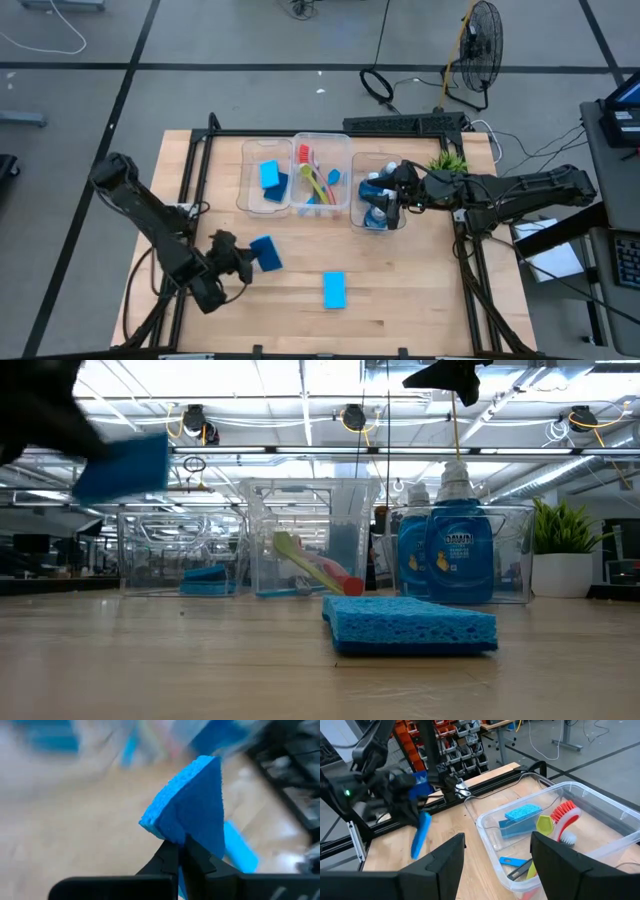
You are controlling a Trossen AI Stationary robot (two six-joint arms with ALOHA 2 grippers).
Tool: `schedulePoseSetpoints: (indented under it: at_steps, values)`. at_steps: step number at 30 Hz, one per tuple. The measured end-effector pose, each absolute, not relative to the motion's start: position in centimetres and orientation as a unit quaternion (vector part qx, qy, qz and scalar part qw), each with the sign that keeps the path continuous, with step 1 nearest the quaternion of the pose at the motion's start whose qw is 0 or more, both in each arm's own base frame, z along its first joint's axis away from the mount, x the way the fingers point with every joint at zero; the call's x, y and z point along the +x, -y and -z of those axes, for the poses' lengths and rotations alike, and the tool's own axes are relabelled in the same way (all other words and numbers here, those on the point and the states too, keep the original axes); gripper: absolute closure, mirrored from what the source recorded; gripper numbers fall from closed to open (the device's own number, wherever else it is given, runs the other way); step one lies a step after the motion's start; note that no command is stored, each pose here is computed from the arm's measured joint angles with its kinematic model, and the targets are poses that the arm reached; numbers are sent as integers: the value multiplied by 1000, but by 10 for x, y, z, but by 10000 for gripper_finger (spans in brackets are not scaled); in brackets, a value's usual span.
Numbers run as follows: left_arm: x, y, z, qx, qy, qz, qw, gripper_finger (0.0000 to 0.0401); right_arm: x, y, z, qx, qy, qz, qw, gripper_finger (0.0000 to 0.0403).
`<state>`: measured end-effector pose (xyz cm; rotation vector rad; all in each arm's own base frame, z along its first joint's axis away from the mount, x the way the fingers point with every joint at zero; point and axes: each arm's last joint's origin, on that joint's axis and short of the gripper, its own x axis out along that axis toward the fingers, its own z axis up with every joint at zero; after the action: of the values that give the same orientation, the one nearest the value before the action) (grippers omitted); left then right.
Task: Pick & Place Kitchen Sink Supplies
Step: Put the blue sponge into the left transparent bin
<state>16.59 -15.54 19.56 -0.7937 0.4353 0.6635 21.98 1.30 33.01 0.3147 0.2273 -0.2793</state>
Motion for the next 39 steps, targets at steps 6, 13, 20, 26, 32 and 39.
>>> schedulePoseSetpoints:
  at_steps: [6, 13, 20, 26, 32, 39]
  values:
    - [150, 147, -230, -313, -111, -272, 903, 397, 220, -13, -330, 155, -112, 138, 972, 190]
    - [124, 147, -267, -273, -14, -221, 936, 397, 220, -13, -330, 155, -113, 138, 972, 190]
    - [106, 154, -297, -257, 15, -172, 951, 397, 220, -13, -330, 142, -115, 138, 974, 190]
    - [99, 163, -320, -256, 4, -100, 962, 397, 220, -13, -330, 141, -115, 138, 974, 190]
    - [97, 168, -349, -238, 32, -6, 971, 397, 220, -13, -330, 141, -115, 138, 974, 190]
    - [93, 165, -378, -144, 130, 88, 977, 397, 220, -13, -330, 141, -115, 138, 974, 190]
